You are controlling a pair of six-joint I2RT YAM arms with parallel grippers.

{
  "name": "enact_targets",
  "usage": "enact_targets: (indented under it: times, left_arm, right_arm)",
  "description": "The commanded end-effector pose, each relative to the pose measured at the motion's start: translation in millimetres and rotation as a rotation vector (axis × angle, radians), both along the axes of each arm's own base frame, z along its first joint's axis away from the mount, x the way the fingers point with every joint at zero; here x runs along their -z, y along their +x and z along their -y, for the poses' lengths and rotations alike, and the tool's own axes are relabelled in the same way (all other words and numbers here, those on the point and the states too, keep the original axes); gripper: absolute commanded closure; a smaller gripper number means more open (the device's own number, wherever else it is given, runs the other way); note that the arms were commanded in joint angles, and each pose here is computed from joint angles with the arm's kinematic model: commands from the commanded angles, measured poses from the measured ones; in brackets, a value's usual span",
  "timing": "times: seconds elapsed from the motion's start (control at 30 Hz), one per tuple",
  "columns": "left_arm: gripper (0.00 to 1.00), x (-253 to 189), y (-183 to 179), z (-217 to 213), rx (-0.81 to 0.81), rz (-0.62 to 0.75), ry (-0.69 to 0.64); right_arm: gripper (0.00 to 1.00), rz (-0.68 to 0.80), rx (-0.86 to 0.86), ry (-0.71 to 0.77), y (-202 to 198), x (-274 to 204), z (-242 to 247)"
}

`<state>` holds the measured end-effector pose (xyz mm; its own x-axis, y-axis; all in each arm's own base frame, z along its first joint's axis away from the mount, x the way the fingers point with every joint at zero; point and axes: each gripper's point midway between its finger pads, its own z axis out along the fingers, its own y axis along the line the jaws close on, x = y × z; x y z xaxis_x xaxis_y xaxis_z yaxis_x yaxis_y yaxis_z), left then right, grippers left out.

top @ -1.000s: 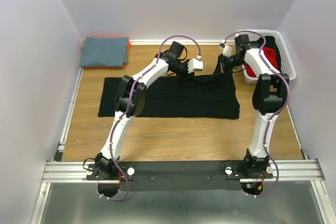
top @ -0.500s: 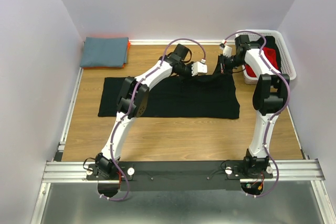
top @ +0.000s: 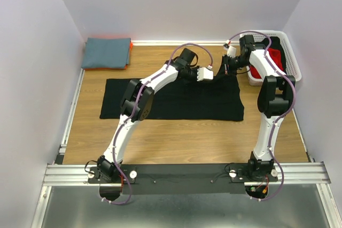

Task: Fold and stack the t-shirts
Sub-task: Fold the tshirt

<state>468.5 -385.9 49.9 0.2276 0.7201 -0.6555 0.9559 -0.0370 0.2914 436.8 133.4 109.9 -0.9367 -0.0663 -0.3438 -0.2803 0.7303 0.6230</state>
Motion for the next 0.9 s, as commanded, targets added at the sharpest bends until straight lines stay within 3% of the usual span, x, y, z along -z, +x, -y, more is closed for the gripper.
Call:
enact_targets:
  times: [0.0,0.3,0.67,0.87]
  left_arm:
    - [0.61,-4,3,-1,-0.004,0.065,0.011]
    - [1.00,-23,5,-6,-0.022,0.121,-0.001]
    - [1.00,-57,-12,-21,-0.041,0.177,-0.018]
    - [1.00,-46,-35,-30,-0.028,0.161,0.014]
  right_arm:
    - [0.99,0.023,-0.007,0.030,-6,-20,-6]
    - [1.00,0.024,-0.013,0.033,-8,-22,-7]
    - [0.99,-0.005,-0.046,0.010,-33,-20,-3]
    - [0.99,-0.055,-0.072,-0.006,-60,-11,1]
